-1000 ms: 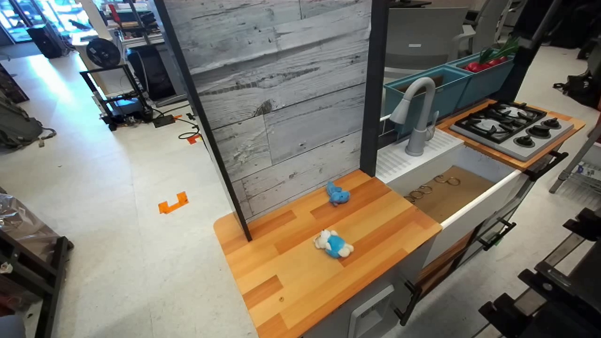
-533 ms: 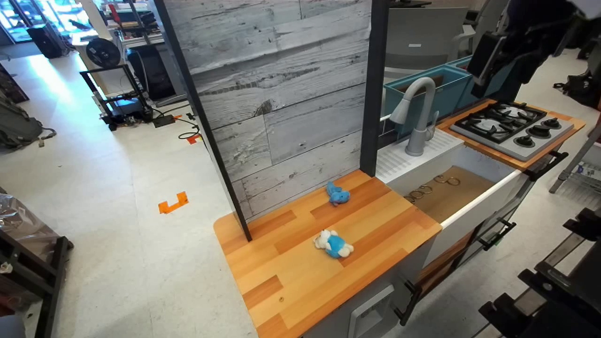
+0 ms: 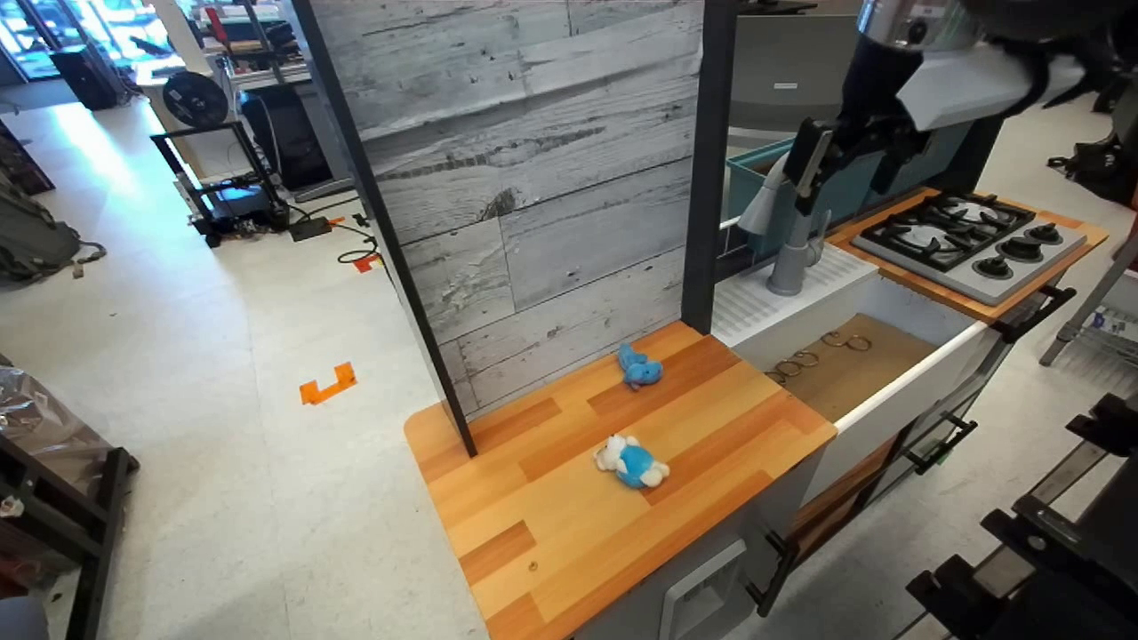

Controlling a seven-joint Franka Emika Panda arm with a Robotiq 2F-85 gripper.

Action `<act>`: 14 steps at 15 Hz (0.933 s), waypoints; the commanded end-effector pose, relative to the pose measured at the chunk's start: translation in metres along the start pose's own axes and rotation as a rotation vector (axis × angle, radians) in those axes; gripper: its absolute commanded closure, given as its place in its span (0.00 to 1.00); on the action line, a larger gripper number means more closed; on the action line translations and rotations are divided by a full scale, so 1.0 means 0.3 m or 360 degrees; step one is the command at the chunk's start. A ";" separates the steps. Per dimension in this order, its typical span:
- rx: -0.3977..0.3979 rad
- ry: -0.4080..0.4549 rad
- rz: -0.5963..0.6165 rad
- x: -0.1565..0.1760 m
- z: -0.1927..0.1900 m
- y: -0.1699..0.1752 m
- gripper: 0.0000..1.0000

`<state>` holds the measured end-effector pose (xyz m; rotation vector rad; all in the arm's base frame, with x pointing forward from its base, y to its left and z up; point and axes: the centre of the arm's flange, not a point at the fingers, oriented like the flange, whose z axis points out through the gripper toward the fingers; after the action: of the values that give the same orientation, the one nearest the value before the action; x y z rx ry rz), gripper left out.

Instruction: Slide the tap to the center of the sink

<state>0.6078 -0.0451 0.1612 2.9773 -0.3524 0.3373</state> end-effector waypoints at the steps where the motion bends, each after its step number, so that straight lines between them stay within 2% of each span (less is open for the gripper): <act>1: 0.0029 0.0110 0.0084 0.101 0.065 -0.055 0.00; 5: 0.0067 0.0198 0.0144 0.164 0.102 -0.103 0.00; 10: 0.0031 0.0330 0.0183 0.212 0.145 -0.118 0.00; 14: 0.0032 0.0304 0.0283 0.187 0.189 -0.108 0.00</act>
<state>0.6758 -0.0357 0.1273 2.9219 -0.5218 0.6037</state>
